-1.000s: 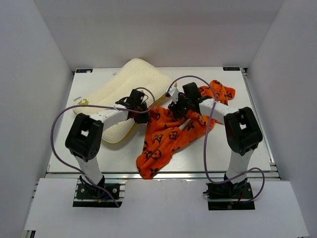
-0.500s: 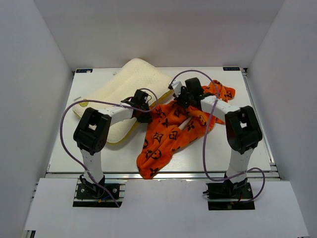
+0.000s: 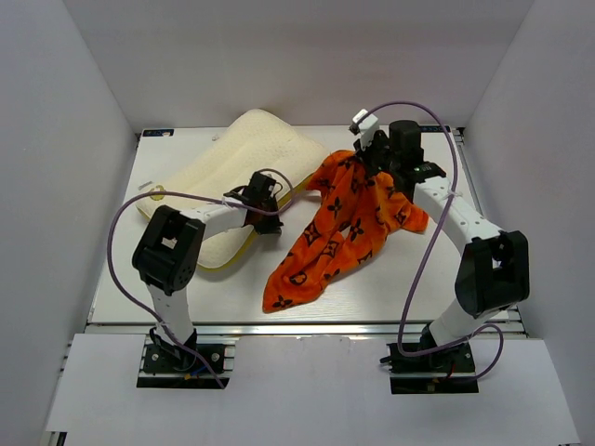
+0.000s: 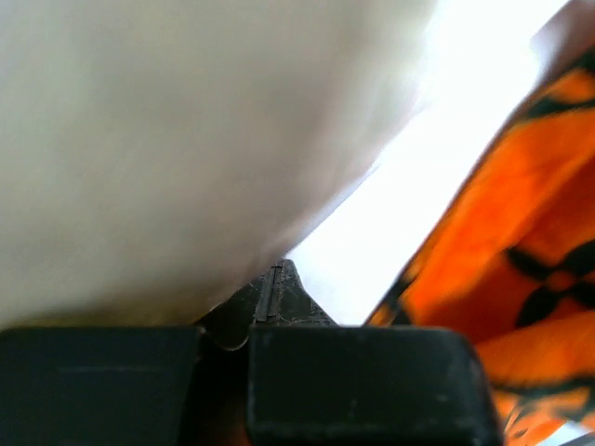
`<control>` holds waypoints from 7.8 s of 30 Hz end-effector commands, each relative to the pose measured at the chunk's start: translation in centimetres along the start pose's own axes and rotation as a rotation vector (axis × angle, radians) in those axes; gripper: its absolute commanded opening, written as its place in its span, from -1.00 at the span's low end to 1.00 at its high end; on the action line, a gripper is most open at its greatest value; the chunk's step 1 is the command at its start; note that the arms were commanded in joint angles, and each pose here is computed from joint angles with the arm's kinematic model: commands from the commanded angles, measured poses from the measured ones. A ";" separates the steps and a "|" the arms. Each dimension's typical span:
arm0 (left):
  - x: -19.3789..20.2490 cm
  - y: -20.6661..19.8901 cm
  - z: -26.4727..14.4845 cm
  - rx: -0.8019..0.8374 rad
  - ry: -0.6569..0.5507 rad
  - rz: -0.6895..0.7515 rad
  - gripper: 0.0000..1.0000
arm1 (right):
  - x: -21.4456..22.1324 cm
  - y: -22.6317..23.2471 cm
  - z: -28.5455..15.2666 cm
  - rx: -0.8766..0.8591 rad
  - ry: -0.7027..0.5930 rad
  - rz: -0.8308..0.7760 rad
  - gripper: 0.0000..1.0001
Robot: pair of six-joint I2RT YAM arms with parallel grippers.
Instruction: Put the pillow into the pillowcase
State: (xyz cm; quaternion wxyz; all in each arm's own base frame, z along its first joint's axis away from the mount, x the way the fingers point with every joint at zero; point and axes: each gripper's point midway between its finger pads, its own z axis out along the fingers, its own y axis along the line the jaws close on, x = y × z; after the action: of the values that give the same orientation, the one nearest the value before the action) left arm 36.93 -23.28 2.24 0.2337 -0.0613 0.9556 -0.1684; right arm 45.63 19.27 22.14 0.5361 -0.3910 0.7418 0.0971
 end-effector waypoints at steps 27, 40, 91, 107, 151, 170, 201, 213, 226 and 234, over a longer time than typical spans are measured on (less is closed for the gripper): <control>-5.2 -14.7 -7.6 0.397 -0.164 0.124 -0.36 | 6.0 3.6 -5.7 -0.013 0.133 0.125 0.28; -5.4 -15.1 1.4 0.263 -0.074 0.182 -0.12 | 10.9 1.9 0.5 0.035 0.265 0.201 0.06; -1.3 -15.3 -14.8 0.613 -0.130 0.346 -0.32 | 1.0 6.1 -12.4 -0.259 -0.084 0.333 -1.00; -0.1 -23.5 -12.9 0.914 -0.026 0.279 -0.35 | -4.3 4.3 -13.1 -0.241 -0.216 0.310 -1.00; -16.1 -7.6 -2.8 0.122 -0.260 0.545 0.90 | 1.0 6.9 -12.3 -0.253 -0.094 0.353 -1.00; -11.2 6.0 1.1 -0.558 -0.202 0.511 -1.00 | 1.2 6.3 -11.6 -0.245 -0.078 0.344 -1.00; 9.0 -9.3 -17.0 0.452 -0.332 0.799 -1.00 | -4.0 5.2 -10.2 -0.272 -0.137 0.414 -1.00; 3.7 -6.7 -27.7 0.330 -0.586 0.547 0.33 | -1.5 6.1 -10.3 -0.277 -0.077 0.394 -1.00; -8.6 -6.6 -18.9 0.277 -0.469 0.463 0.90 | 0.0 7.0 -10.7 -0.281 -0.054 0.385 -1.00; -13.8 -8.0 -11.5 0.377 -0.247 0.551 0.96 | -0.3 7.1 -10.5 -0.294 -0.070 0.378 -1.00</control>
State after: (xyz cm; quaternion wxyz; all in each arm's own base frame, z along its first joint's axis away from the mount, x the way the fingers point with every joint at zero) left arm 44.29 -22.49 17.23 0.3963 0.1545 0.8827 -0.1997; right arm 33.45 17.93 23.38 0.4503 -0.3011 0.7805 0.3121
